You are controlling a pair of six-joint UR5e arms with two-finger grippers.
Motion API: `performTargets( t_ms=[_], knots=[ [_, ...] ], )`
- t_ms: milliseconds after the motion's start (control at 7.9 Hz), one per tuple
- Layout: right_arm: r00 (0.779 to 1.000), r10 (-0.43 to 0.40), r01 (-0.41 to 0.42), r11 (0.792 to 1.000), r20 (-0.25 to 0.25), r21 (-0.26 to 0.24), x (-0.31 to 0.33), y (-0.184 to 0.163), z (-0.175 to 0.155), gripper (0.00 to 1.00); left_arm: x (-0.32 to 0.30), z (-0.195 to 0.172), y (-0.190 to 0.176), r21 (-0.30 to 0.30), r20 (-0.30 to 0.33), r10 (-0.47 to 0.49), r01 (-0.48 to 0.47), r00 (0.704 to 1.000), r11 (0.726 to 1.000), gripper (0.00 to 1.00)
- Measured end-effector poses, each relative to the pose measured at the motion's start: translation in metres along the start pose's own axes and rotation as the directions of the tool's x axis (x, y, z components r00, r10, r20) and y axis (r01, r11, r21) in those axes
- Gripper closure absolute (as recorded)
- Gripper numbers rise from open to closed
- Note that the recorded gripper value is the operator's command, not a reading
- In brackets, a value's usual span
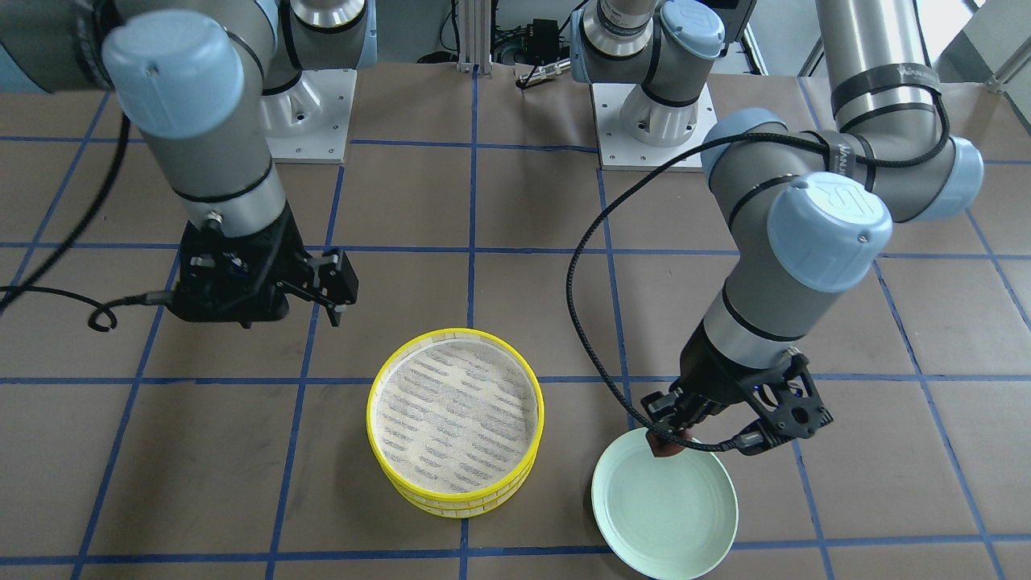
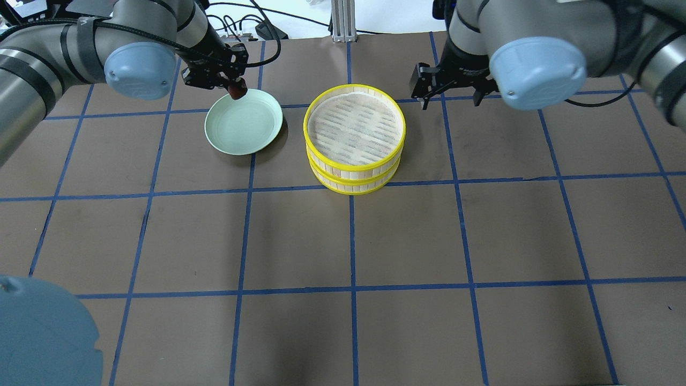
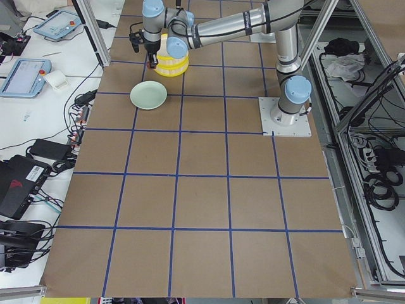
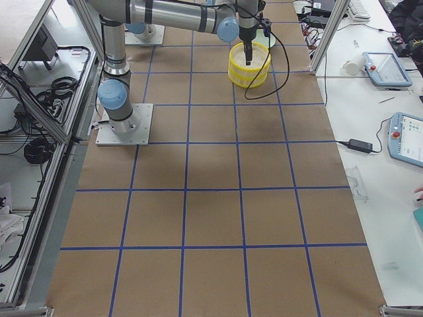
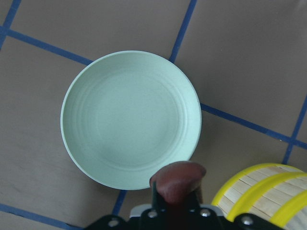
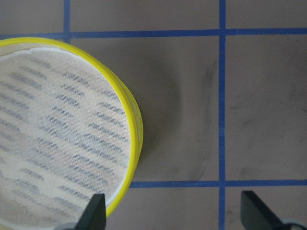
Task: Place buns in different layers of steamer
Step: 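Carry the brown bun into the top tier with the left gripper while the right withdraws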
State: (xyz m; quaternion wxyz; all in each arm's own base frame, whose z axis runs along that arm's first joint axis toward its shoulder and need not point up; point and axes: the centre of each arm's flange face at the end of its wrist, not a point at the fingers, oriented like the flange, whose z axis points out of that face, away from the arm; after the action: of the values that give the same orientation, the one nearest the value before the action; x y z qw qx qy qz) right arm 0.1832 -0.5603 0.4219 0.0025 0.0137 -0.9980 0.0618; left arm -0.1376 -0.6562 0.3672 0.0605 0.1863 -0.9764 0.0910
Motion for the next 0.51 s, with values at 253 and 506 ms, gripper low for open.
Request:
performTargets(
  t_ms=[253, 506],
  knots=[
    [0.999, -0.036, 0.036, 0.999, -0.003, -0.029, 0.03, 0.034, -0.07, 0.0, 0.062, -0.011, 0.049, -0.028, -0.057, -0.039, 0.037, 0.998, 0.999, 0.88],
    [0.998, -0.057, 0.058, 0.997, 0.014, -0.047, 0.033, 0.064, -0.112, 0.0, 0.108, -0.003, 0.089, -0.097, -0.123, -0.061, 0.049, 0.991, 0.994, 0.69]
  ],
)
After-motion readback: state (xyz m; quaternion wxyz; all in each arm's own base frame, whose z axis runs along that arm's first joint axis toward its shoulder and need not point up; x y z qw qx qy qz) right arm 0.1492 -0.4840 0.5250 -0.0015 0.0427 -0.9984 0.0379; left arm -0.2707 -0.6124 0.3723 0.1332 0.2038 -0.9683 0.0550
